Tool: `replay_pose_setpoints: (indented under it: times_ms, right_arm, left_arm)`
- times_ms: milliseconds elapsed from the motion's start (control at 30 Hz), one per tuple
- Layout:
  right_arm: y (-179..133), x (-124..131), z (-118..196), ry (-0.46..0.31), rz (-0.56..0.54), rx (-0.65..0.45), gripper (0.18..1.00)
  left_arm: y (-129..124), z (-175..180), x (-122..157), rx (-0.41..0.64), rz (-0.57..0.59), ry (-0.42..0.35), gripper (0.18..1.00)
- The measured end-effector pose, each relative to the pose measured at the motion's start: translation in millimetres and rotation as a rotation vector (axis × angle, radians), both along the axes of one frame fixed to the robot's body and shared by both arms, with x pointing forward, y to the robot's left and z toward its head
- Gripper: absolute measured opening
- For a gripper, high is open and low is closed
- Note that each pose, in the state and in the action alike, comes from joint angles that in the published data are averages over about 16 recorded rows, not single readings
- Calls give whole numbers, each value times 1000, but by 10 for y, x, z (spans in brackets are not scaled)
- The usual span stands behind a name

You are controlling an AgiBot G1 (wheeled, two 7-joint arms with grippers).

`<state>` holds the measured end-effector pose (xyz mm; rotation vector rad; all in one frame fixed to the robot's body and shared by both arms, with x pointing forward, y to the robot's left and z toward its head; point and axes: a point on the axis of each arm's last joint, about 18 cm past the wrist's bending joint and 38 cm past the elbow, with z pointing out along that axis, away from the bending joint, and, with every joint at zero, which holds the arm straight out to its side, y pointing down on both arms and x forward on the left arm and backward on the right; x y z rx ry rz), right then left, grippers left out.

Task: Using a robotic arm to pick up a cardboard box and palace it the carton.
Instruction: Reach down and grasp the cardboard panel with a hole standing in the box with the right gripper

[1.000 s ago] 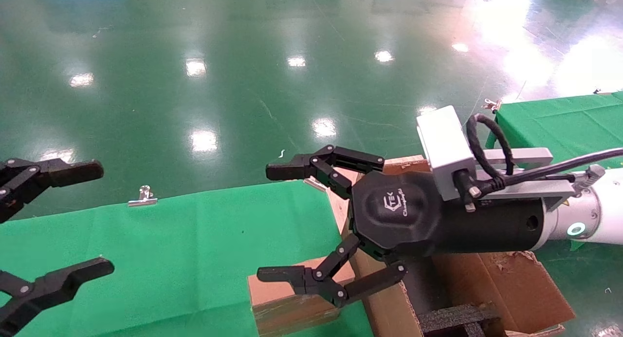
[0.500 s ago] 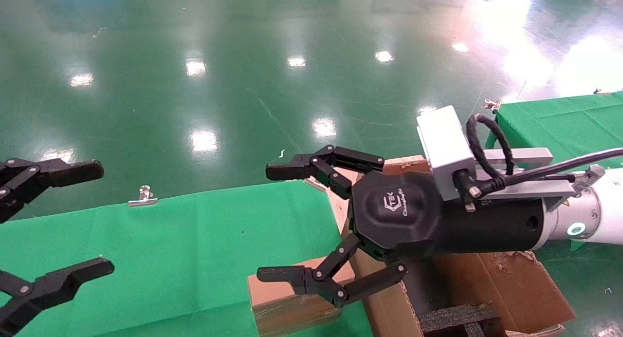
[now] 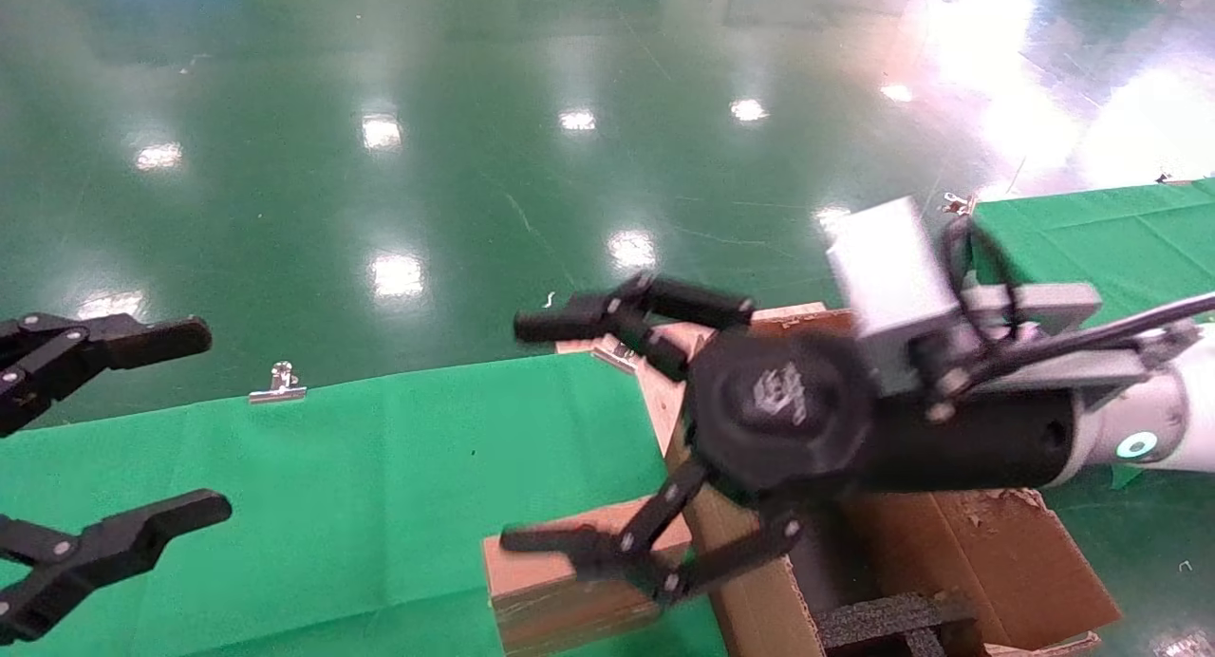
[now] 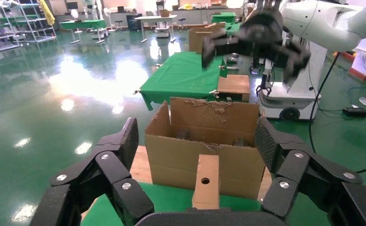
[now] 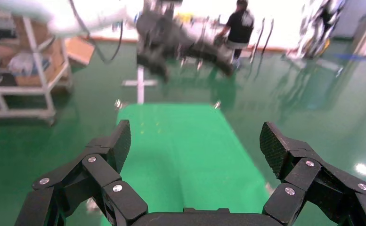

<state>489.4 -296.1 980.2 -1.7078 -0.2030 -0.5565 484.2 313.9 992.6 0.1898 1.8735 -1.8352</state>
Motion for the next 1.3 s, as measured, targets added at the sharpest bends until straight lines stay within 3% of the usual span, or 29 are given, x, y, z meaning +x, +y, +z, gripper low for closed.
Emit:
replay_pose_setpoints:
  times_ms: [300, 1000, 1300]
  right_arm:
    - [92, 323, -189, 37, -88, -187, 1001]
    - [261, 963, -543, 72, -233, -592, 1001]
    - [344, 1088, -615, 52, -244, -739, 1001]
  left_arm:
    - [0, 0, 0, 0, 0, 0, 812]
    - [0, 0, 0, 0, 0, 0, 332]
    - [0, 0, 0, 0, 0, 0, 235]
